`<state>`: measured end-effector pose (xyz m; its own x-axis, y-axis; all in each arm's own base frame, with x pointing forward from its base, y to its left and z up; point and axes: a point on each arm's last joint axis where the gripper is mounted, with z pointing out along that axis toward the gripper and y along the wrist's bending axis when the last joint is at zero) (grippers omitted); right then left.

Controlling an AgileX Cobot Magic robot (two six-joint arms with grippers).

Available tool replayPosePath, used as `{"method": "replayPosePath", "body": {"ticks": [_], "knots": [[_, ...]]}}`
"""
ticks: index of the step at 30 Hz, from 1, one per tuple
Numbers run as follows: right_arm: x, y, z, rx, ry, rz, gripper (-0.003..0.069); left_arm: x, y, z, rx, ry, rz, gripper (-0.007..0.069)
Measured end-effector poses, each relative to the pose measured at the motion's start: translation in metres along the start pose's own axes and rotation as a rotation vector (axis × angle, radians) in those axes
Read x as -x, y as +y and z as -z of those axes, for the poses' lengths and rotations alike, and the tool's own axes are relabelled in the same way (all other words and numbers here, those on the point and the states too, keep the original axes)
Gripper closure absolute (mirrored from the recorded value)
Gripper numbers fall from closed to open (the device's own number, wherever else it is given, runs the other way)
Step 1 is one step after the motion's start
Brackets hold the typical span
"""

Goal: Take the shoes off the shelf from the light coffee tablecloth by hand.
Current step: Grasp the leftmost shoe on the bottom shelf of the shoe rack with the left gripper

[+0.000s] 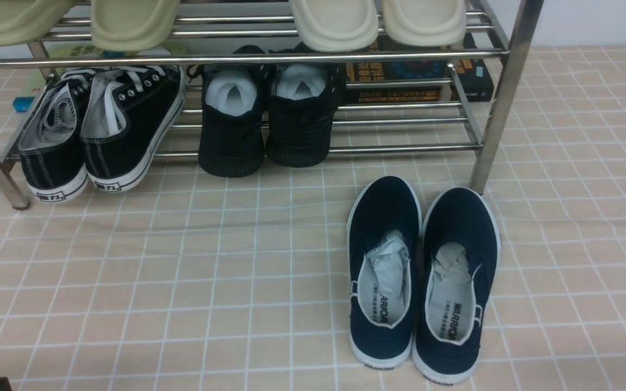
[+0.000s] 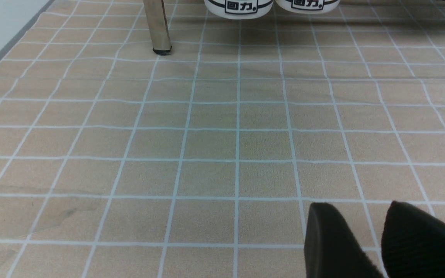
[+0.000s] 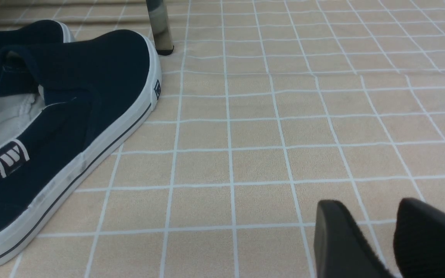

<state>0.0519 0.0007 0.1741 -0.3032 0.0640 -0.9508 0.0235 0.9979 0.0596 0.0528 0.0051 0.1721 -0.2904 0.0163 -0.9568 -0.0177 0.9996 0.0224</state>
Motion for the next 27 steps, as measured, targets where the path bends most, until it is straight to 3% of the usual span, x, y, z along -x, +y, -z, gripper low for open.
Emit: {"method": "replayPosePath", "body": {"ticks": [7,10,11,12,13,16,18,22,27], "knots": [[0.0,0.0,0.0,0.0,0.0,0.0,0.042,0.0,0.0,0.0,-0.002,0.001,0.015,0.0386],[0.0,0.0,0.0,0.0,0.0,0.0,0.042,0.001,-0.004,0.0,-0.046,-0.013,0.207,0.0386],[0.0,0.0,0.0,0.0,0.0,0.0,0.042,0.004,-0.008,0.0,-0.102,-0.031,0.448,0.0386],[0.0,0.0,0.0,0.0,0.0,0.0,0.042,0.007,-0.011,0.001,-0.139,-0.053,0.596,0.0386],[0.0,0.0,0.0,0.0,0.0,0.0,0.042,0.008,-0.011,0.001,-0.147,-0.057,0.626,0.0386],[0.0,0.0,0.0,0.0,0.0,0.0,0.042,0.018,-0.014,0.003,-0.251,-0.097,1.085,0.0386],[0.0,0.0,0.0,0.0,0.0,0.0,0.042,0.022,-0.014,0.004,-0.292,-0.117,1.262,0.0386],[0.0,0.0,0.0,0.0,0.0,0.0,0.042,0.026,-0.013,0.005,-0.325,-0.145,1.391,0.0386],[0.0,0.0,0.0,0.0,0.0,-0.001,0.042,0.027,-0.012,0.005,-0.331,-0.153,1.408,0.0386]]}}
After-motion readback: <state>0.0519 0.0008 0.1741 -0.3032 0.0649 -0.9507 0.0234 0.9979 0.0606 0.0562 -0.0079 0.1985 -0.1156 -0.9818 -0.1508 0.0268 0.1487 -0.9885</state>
